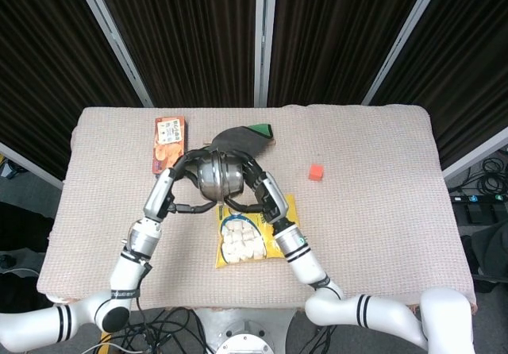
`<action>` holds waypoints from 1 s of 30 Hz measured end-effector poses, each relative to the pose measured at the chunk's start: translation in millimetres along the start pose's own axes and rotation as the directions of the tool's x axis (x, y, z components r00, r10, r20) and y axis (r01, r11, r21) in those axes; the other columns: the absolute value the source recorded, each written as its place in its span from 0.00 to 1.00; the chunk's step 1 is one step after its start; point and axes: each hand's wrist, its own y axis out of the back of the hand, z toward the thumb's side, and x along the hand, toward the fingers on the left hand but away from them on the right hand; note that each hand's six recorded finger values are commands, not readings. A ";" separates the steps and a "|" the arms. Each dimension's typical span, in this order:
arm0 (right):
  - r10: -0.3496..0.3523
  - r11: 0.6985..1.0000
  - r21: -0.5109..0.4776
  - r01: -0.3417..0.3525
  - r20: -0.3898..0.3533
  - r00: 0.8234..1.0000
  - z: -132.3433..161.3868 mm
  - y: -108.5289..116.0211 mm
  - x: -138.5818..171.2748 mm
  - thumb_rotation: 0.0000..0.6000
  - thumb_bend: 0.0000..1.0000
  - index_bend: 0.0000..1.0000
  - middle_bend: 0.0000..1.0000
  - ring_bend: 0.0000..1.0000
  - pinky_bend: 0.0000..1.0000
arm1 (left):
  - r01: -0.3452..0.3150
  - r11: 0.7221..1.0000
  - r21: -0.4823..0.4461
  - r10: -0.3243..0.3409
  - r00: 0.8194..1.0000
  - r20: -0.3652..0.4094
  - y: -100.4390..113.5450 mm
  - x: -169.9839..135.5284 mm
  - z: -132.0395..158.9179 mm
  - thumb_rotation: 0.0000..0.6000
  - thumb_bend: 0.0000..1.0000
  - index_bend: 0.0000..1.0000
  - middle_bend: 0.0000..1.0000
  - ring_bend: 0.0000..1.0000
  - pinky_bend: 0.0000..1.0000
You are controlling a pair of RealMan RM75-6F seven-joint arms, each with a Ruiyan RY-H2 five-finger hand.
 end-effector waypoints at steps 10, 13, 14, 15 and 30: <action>-0.101 0.896 0.431 0.112 -0.047 0.994 21.9 86.3 63.3 1.00 0.22 0.37 0.28 0.22 0.32 | 0.000 0.939 0.345 0.039 0.994 -0.106 57.4 -24.9 -44.4 1.00 0.16 0.39 0.43 0.38 0.53; -0.141 0.765 0.634 0.116 -0.011 0.990 20.6 109.6 88.2 1.00 0.23 0.37 0.28 0.22 0.32 | 0.072 0.836 0.545 0.017 0.988 -0.155 71.4 -36.2 -61.0 1.00 0.16 0.40 0.43 0.38 0.53; -0.158 0.715 0.690 0.114 0.001 0.987 20.1 116.6 96.3 1.00 0.23 0.37 0.28 0.22 0.32 | 0.097 0.792 0.603 0.011 0.985 -0.173 75.6 -39.6 -66.1 1.00 0.16 0.40 0.43 0.38 0.53; -0.179 0.662 0.742 0.110 0.014 0.984 19.4 123.7 104.6 1.00 0.24 0.37 0.28 0.22 0.32 | 0.133 0.728 0.673 0.004 0.980 -0.198 81.2 -44.0 -72.9 1.00 0.16 0.40 0.43 0.38 0.53; -0.526 0.196 0.967 -0.166 0.246 0.814 -12.3 195.2 221.7 1.00 0.14 0.21 0.19 0.13 0.21 | 0.506 0.212 0.836 -0.004 0.856 -0.517 119.5 -75.5 -160.8 1.00 0.12 0.07 0.25 0.20 0.33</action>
